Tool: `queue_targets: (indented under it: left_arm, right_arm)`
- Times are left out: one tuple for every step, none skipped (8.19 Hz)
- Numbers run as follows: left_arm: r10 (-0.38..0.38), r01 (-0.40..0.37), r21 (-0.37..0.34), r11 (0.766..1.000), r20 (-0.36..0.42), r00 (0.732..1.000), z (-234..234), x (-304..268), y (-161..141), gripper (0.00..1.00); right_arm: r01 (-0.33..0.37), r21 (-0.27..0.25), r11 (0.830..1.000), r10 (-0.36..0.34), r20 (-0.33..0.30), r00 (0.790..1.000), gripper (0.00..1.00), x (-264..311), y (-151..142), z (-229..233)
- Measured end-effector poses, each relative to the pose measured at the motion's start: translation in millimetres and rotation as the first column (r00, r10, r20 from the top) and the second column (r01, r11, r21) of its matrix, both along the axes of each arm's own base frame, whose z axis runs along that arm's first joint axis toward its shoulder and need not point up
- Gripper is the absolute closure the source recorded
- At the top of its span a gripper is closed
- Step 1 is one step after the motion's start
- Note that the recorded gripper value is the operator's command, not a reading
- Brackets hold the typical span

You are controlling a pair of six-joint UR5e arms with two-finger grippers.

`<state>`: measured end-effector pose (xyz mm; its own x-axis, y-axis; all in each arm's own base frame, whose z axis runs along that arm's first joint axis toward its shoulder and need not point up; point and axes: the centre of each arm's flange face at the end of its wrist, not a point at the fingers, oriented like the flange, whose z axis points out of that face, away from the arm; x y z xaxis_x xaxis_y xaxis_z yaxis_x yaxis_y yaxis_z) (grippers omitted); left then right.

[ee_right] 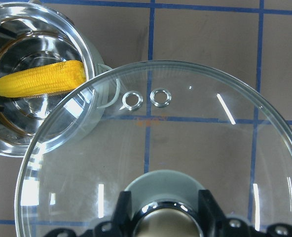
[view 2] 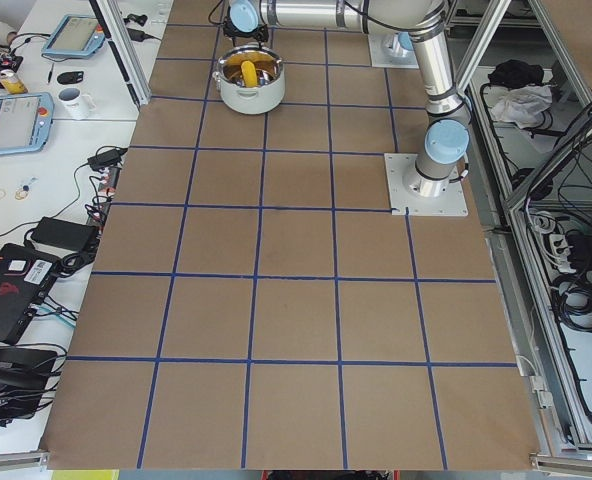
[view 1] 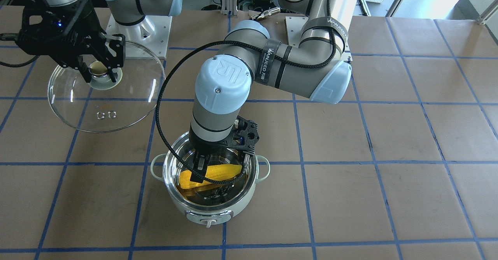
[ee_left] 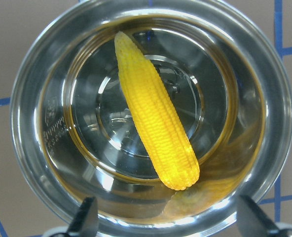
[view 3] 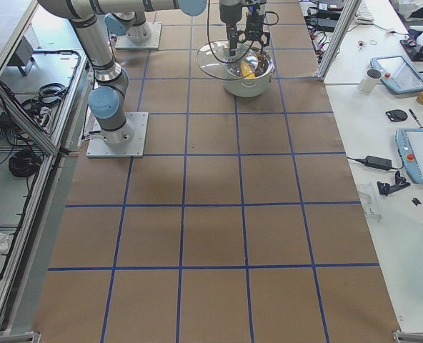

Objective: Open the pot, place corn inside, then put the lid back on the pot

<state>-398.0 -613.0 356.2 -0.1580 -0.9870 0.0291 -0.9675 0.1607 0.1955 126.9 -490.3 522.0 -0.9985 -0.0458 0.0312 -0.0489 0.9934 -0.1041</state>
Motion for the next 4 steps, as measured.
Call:
queue_targets:
  left_arm:
    - [-0.033, 0.033, -0.001, 0.999, 0.005, 0.999, 8.6, 12.9, 2.5, 0.0]
    - [-0.052, 0.052, -0.004, 0.999, 0.007, 0.999, 16.1, 38.4, -0.8, 0.0]
    - [-0.083, 0.083, -0.006, 0.997, 0.011, 0.997, 18.3, 69.8, -4.0, 0.0]
    - [-0.127, 0.128, -0.014, 0.992, 0.014, 0.992, 22.5, 99.2, -0.4, 0.0]
  right_arm:
    - [0.021, -0.003, 1.0, -0.021, 0.005, 1.0, 1.0, 3.2, -10.4, -6.0]
    - [0.049, -0.006, 0.999, -0.049, 0.012, 0.999, 1.0, 12.1, -24.0, -17.2]
    - [0.076, -0.011, 0.997, -0.076, 0.019, 0.997, 1.0, 35.0, -34.5, -31.7]
    - [0.086, -0.026, 0.996, -0.086, 0.024, 0.996, 1.0, 72.1, -41.9, -49.2]
